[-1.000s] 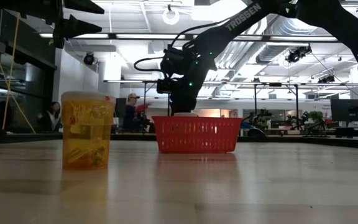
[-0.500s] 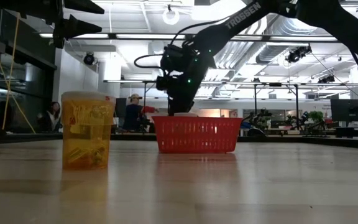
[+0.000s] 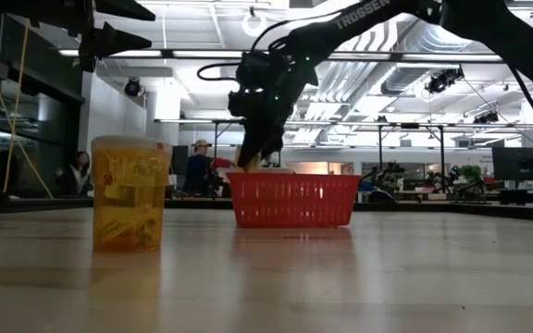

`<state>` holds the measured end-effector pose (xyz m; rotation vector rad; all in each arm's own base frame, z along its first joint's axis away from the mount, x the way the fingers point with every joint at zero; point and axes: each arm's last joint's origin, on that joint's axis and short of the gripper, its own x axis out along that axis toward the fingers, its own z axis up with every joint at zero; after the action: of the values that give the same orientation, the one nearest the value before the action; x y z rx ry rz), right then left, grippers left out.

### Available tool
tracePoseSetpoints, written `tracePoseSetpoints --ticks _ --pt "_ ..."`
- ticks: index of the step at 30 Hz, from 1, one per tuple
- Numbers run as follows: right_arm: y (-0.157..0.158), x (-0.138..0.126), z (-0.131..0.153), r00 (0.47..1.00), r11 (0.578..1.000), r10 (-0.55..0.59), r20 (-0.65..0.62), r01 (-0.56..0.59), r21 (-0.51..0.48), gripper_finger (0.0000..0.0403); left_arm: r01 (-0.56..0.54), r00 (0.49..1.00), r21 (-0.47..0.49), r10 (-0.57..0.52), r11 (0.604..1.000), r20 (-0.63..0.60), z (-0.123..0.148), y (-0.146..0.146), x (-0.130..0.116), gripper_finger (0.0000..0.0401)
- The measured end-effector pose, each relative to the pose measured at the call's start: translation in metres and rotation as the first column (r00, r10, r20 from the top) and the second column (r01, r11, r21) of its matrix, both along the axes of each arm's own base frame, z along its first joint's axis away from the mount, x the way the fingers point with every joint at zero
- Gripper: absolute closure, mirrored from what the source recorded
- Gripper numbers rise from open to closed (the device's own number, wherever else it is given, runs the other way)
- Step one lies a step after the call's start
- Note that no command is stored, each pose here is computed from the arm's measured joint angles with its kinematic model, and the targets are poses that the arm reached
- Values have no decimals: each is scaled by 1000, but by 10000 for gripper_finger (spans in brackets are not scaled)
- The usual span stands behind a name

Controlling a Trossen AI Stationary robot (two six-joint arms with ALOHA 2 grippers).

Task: Pick and place pill bottles into a basket
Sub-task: Put the orange medicine bottle into the bin

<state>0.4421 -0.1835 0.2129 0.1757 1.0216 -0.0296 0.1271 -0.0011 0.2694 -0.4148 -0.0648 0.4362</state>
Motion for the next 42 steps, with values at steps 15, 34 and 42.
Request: tracePoseSetpoints --ticks 15,34,42 --pt "4 1 0 1000 1000 -6 -8 6 18 218 0 1000 6 0 1000 -3 0 0 0 137" --pt "24 2 16 999 998 46 13 -46 35 226 0 1000 8 0 1000 -3 0 0 0 137" --pt "28 -5 24 999 1000 28 -34 -28 5 222 0 1000 12 0 1000 -5 0 0 0 137"
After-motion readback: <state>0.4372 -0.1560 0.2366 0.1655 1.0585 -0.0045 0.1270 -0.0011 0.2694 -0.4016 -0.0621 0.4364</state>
